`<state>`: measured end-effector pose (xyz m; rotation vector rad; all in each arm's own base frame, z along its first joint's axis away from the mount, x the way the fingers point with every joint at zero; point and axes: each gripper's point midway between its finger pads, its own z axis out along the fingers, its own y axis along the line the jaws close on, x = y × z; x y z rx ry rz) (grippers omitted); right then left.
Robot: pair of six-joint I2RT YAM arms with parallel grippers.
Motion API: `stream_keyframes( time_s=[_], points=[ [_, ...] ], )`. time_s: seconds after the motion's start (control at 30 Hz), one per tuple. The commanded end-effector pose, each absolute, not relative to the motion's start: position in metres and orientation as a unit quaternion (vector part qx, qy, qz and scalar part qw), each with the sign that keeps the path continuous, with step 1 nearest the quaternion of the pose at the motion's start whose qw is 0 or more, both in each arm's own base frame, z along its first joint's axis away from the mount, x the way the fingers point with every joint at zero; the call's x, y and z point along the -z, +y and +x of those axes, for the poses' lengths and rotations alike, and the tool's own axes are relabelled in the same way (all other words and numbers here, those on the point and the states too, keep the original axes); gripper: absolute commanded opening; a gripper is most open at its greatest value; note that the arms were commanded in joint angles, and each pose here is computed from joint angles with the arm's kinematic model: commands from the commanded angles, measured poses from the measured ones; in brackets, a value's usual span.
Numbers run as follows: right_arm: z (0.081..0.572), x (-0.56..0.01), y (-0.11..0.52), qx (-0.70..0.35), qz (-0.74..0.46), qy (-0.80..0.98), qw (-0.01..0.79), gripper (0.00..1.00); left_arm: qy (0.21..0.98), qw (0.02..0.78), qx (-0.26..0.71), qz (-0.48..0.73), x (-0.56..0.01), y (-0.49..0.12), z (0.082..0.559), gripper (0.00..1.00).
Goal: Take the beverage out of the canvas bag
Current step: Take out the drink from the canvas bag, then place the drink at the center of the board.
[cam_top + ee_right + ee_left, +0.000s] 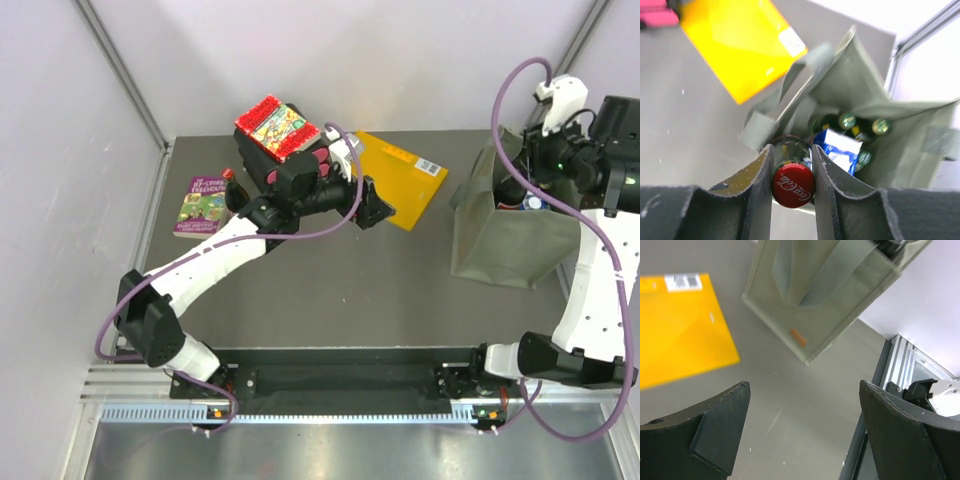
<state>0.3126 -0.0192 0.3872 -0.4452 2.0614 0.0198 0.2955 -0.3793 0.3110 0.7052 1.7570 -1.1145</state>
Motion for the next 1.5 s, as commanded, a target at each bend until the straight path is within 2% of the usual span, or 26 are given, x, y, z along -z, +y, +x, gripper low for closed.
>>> stream_keyframes(
  time_s=[0.0, 0.47, 0.8, 1.13, 1.47],
  points=[
    [0.323, -0.504, -0.013, 0.043, -0.204, 0.733, 0.647, 0.0, 0.632, 0.52, 0.475, 0.323, -0.358, -0.392, 0.289, 0.94],
    [0.317, -0.592, -0.001, 0.045, -0.201, 0.638, 0.742, 0.0, 0.59, 0.548, 0.485, 0.342, -0.38, -0.419, 0.29, 0.94],
    [0.291, -0.665, 0.02, 0.024, -0.21, 0.537, 0.817, 0.0, 0.551, 0.594, 0.461, 0.361, -0.386, -0.425, 0.298, 0.94],
    [0.274, -0.683, 0.041, -0.031, -0.225, 0.504, 0.834, 0.0, 0.524, 0.619, 0.453, 0.371, -0.397, -0.423, 0.297, 0.95],
    [0.261, -0.685, 0.071, -0.13, -0.254, 0.49, 0.824, 0.0, 0.463, 0.653, 0.433, 0.415, -0.428, -0.422, 0.29, 0.99]
  ],
)
